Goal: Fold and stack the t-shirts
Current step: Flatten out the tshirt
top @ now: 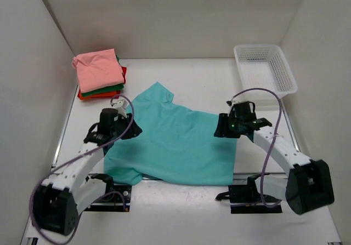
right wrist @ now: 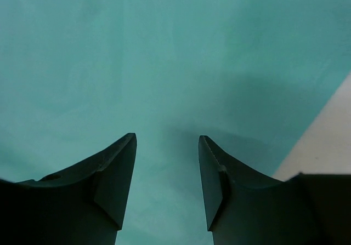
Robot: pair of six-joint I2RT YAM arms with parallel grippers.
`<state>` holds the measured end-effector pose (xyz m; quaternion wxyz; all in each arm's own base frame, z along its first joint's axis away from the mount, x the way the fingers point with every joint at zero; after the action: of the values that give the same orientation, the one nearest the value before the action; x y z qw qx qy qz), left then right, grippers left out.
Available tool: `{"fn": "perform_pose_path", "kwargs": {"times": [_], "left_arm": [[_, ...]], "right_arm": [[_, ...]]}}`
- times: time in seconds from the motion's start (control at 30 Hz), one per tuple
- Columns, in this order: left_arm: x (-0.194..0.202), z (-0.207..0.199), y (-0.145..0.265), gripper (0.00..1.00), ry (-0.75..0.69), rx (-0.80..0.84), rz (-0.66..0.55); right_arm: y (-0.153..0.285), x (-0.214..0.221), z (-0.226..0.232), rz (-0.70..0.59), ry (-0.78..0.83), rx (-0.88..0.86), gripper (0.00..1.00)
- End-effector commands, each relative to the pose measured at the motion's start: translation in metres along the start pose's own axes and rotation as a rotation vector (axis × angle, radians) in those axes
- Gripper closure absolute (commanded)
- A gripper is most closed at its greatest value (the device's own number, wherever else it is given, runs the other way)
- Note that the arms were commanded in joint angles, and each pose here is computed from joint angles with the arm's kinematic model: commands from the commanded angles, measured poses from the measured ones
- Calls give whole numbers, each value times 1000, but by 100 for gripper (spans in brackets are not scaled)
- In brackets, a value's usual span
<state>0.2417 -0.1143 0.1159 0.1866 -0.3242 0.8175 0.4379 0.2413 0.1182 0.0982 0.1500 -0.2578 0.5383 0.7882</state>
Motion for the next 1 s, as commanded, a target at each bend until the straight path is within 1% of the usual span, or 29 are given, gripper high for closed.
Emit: {"fn": "perform_pose_path", "kwargs": {"times": [0.0, 0.03, 0.07, 0.1, 0.13, 0.17, 0.2, 0.23, 0.33, 0.4, 0.43, 0.47, 0.5, 0.53, 0.57, 0.6, 0.63, 0.67, 0.7, 0.73, 0.77, 0.8, 0.83, 0.87, 0.9, 0.93, 0.97], "left_arm": [[-49, -19, -28, 55, -10, 17, -101], [-57, -20, -42, 55, 3, 0, -90], [-54, -14, -55, 56, 18, -23, -55], [-69, -19, -62, 56, 16, -19, -81], [-65, -10, -76, 55, 28, -64, -57], [-71, -7, -89, 55, 23, -96, -57], [-81, -12, -95, 56, 22, -102, -68], [-76, 2, -110, 56, 35, -160, -37], [-82, 6, -147, 57, 13, -235, 51], [-71, 15, -173, 57, 16, -270, 118], [-79, 13, -181, 57, 28, -259, 105], [-75, 18, -191, 59, 38, -272, 119], [-75, 22, -201, 58, 48, -288, 128], [-87, 20, -207, 59, 63, -284, 110], [-79, 28, -216, 58, 69, -303, 140], [-89, 32, -228, 59, 82, -315, 142], [-90, 33, -233, 59, 88, -322, 159], [-117, 26, -244, 59, 87, -318, 139], [-116, 34, -257, 59, 84, -335, 159], [-140, 25, -260, 59, 82, -337, 142], [-137, 35, -276, 58, 87, -355, 167], [-152, 34, -287, 59, 97, -359, 178], [-190, 12, -286, 59, 92, -317, 126], [-175, 25, -305, 59, 99, -338, 169], [-198, 12, -312, 60, 98, -301, 131], [-229, -7, -304, 61, 107, -243, 63], [-222, -4, -317, 62, 118, -227, 72]], "right_arm": [[-32, -1, 0, 20, 19, 14, 53], [-40, 0, -3, 46, 22, 24, 52], [-43, -4, -5, 45, 29, 41, 52], [-49, -1, -10, 74, 22, 65, 52], [-52, 0, -15, 86, 24, 109, 50], [-57, -4, -18, 94, 28, 125, 49], [-64, -2, -24, 126, 17, 155, 49], [-66, 0, -27, 149, 13, 173, 48], [-89, 4, -42, 261, -4, 221, 48], [-99, -2, -45, 293, 3, 229, 47], [-108, -7, -46, 311, 4, 226, 46], [-109, -11, -48, 319, 8, 227, 47], [-121, -23, -53, 318, 6, 228, 47], [-129, -38, -53, 313, 3, 229, 47], [-131, -43, -60, 327, 9, 236, 47], [-138, -56, -64, 340, 12, 244, 47], [-142, -65, -67, 339, 23, 250, 47], [-157, -93, -69, 327, 44, 253, 46], [-160, -103, -74, 323, 41, 265, 46], [-167, -122, -78, 316, 50, 273, 45], [-167, -126, -82, 342, 47, 288, 45], [-173, -146, -84, 334, 53, 280, 45], [-185, -172, -87, 291, 68, 279, 45], [-182, -179, -92, 300, 68, 286, 45], [-187, -200, -94, 272, 88, 284, 45], [-188, -223, -99, 208, 85, 288, 44], [-185, -228, -100, 183, 78, 281, 44]]}}
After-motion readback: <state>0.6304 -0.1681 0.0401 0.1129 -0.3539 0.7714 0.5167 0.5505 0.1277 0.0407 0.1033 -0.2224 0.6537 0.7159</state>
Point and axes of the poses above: each gripper's point midway between its finger pads, its own y axis back along the fingers, its own z axis along the line the jaws close on, x = y × z, the point moved 1 cm from there along y, back along the fingers, and after that the axes turned 8 degrees about y, right-handed, at the moved point
